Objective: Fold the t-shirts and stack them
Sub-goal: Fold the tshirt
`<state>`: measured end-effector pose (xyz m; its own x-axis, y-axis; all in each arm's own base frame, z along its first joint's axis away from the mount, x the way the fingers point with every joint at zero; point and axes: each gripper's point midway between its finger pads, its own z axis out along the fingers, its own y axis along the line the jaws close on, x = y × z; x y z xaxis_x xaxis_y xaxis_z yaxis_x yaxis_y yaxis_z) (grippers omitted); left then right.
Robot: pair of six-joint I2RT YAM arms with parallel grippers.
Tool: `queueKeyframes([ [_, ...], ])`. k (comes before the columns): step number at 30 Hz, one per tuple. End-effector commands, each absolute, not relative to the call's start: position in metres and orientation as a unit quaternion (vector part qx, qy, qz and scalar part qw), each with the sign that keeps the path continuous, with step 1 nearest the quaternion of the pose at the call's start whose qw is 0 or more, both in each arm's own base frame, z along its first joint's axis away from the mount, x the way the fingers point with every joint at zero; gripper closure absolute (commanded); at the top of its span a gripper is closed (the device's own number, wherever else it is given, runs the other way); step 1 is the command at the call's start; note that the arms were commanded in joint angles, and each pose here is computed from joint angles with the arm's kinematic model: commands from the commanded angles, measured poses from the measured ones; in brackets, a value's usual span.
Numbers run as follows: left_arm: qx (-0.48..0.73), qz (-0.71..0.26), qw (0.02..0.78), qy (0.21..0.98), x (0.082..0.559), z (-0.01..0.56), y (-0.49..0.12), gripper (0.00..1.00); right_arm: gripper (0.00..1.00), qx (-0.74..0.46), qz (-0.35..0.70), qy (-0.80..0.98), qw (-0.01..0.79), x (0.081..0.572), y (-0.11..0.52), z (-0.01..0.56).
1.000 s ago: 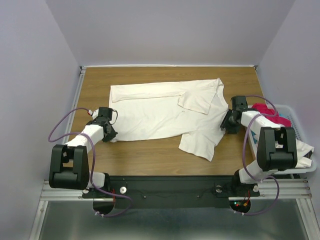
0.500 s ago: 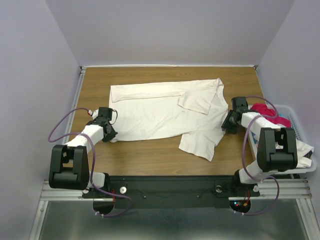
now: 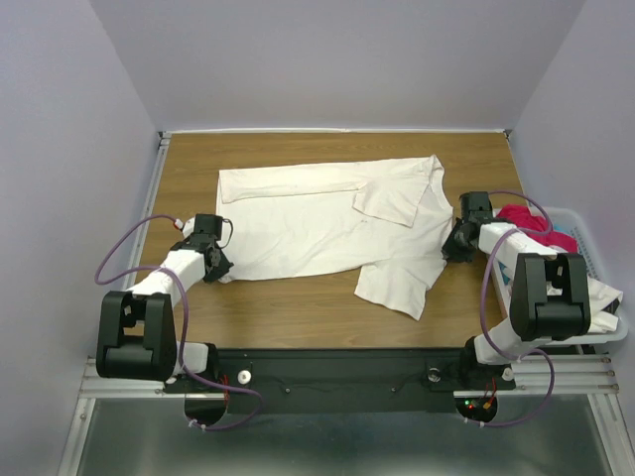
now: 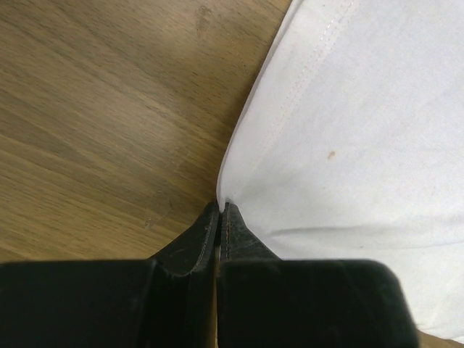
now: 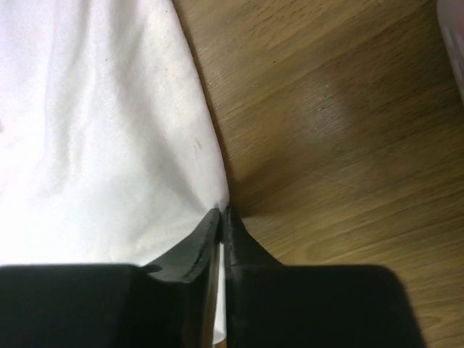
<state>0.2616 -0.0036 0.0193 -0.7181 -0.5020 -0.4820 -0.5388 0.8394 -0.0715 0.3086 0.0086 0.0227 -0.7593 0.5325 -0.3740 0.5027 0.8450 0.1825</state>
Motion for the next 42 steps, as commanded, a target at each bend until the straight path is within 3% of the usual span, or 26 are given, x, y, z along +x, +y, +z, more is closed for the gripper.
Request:
queueKeyframes([
  [1, -0.288, 0.039, 0.259, 0.921, 0.259, 0.026, 0.0, 1.0, 0.96, 0.282, 0.031, 0.939, 0.194, 0.297, 0.008, 0.022],
  [4, -0.292, 0.037, 0.265, 0.918, 0.26, 0.029, 0.003, 1.0, 0.99, 0.281, 0.021, 0.937, 0.209, 0.3, 0.003, 0.032],
  [25, -0.3, 0.014, 0.303, 0.904, 0.297, 0.065, 0.02, 1.0, 1.0, 0.263, 0.003, 0.929, 0.26, 0.342, -0.009, 0.088],
  [42, -0.292, -0.009, 0.323, 0.9, 0.344, 0.087, 0.024, 1.0, 0.99, 0.248, 0.031, 0.933, 0.257, 0.382, 0.001, 0.096],
])
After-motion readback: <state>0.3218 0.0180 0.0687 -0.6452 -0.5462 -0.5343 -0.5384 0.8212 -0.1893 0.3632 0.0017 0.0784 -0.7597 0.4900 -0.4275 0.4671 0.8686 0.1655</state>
